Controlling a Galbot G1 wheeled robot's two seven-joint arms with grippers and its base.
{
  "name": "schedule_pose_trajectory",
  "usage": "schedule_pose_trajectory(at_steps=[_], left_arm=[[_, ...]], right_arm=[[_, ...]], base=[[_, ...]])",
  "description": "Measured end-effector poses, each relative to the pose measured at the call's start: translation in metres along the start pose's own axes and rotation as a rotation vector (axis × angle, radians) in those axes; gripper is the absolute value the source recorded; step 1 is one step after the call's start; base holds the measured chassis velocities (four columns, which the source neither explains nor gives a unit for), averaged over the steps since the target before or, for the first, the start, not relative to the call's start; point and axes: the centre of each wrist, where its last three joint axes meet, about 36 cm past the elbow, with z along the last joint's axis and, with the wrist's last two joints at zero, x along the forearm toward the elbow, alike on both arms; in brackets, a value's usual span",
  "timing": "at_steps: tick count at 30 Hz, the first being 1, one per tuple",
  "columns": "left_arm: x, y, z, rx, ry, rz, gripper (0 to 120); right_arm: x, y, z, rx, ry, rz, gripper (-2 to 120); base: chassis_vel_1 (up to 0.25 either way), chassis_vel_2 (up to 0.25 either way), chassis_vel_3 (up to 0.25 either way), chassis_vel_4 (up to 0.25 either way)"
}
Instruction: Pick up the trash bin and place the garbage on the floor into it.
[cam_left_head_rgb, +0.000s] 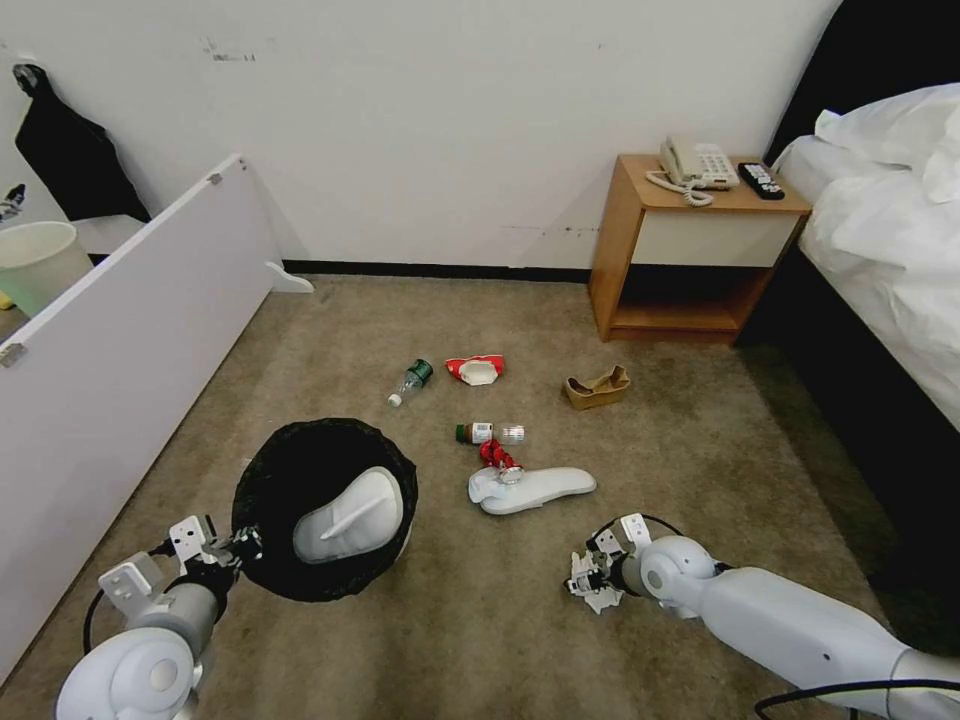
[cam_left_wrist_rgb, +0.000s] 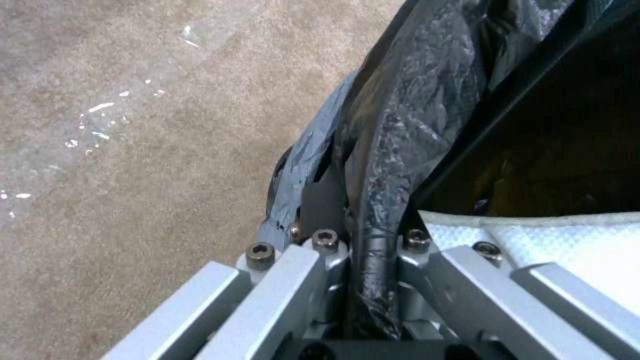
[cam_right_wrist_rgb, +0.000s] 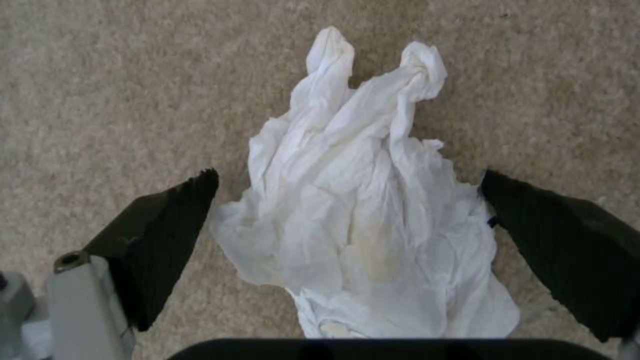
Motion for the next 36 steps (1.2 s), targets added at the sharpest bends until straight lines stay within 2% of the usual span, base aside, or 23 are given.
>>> schedule_pose_trajectory(at_steps=[11,20,23,25,26,28,30,32,36], left_arm=[[-0.004,0.004,-0.003,-0.001,0.002,-0.005,1],[-0.006,0.002,-0.001,0.002,0.007,0.001,1],[-0.008,0.001,0.000,0.001,0.010,0.001,1],[-0.008,0.002,0.000,0.001,0.011,0.000,1],[-0.008,0.002,0.000,0.001,0.011,0.000,1],[-0.008,0.002,0.001,-0.001,0.013,-0.001,1],[-0.008,0.002,0.001,-0.001,0.014,-0.001,1],[-0.009,0.002,0.002,-0.002,0.016,-0.001,1],[-0.010,0.001,0.003,-0.002,0.018,0.001,1]], right_arm=[[0.002,0.005,0.005,0.004,0.007,-0.010,98],[0.011,0.014,0.012,-0.001,0.007,-0.026,80],[0.017,0.018,0.016,-0.005,0.011,-0.032,66],[0.018,0.018,0.016,-0.006,0.012,-0.032,62],[0.018,0.018,0.016,-0.006,0.012,-0.032,62],[0.022,0.022,0.019,-0.006,0.015,-0.044,73],[0.023,0.022,0.020,-0.005,0.016,-0.048,76],[0.027,0.023,0.021,-0.004,0.012,-0.052,88],[0.028,0.024,0.021,-0.006,0.004,-0.051,94]], base=[[0.000,0.000,0.000,0.000],[0.000,0.000,0.000,0.000],[0.000,0.000,0.000,0.000],[0.000,0.000,0.000,0.000],[0.000,0.000,0.000,0.000],[0.000,0.000,0.000,0.000],[0.000,0.000,0.000,0.000],[0.000,0.000,0.000,0.000],[0.000,0.000,0.000,0.000]])
